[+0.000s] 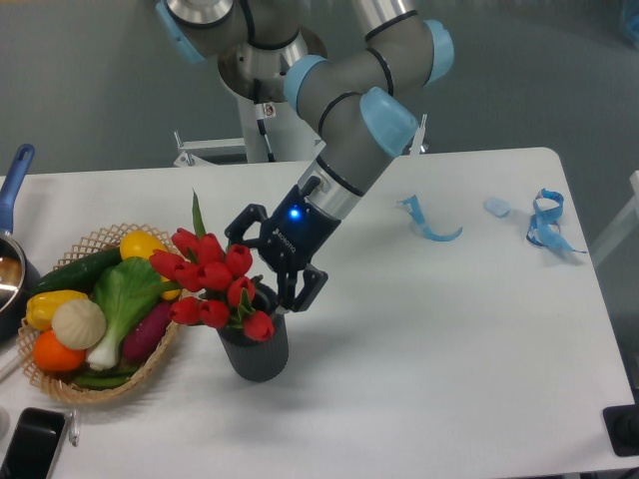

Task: Pick up the flowers from the vase
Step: 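Close the gripper around the tulip stems above the vase rim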

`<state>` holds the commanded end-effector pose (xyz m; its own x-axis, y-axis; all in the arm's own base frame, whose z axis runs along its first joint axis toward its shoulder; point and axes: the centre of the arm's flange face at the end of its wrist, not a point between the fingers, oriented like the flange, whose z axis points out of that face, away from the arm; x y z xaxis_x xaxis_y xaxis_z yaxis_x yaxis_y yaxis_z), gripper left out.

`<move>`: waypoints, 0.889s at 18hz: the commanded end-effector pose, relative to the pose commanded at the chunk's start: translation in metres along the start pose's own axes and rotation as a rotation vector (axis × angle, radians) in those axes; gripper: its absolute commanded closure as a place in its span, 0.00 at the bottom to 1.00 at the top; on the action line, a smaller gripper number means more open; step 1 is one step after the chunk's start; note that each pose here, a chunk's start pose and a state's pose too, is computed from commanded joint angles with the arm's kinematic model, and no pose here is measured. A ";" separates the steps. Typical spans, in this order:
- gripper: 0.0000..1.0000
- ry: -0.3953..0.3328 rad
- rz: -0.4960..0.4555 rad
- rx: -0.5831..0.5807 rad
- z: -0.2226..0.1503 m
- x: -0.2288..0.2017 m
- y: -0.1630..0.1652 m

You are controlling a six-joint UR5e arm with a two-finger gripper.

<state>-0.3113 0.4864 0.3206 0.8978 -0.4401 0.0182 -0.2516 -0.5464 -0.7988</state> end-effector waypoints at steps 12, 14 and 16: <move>0.63 -0.009 0.007 0.000 -0.004 -0.002 -0.008; 0.66 -0.012 0.009 0.001 -0.005 -0.004 -0.009; 0.68 -0.012 0.009 0.001 -0.005 -0.004 -0.009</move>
<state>-0.3143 0.4894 0.3307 0.8999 -0.4360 0.0039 -0.2592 -0.5421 -0.7994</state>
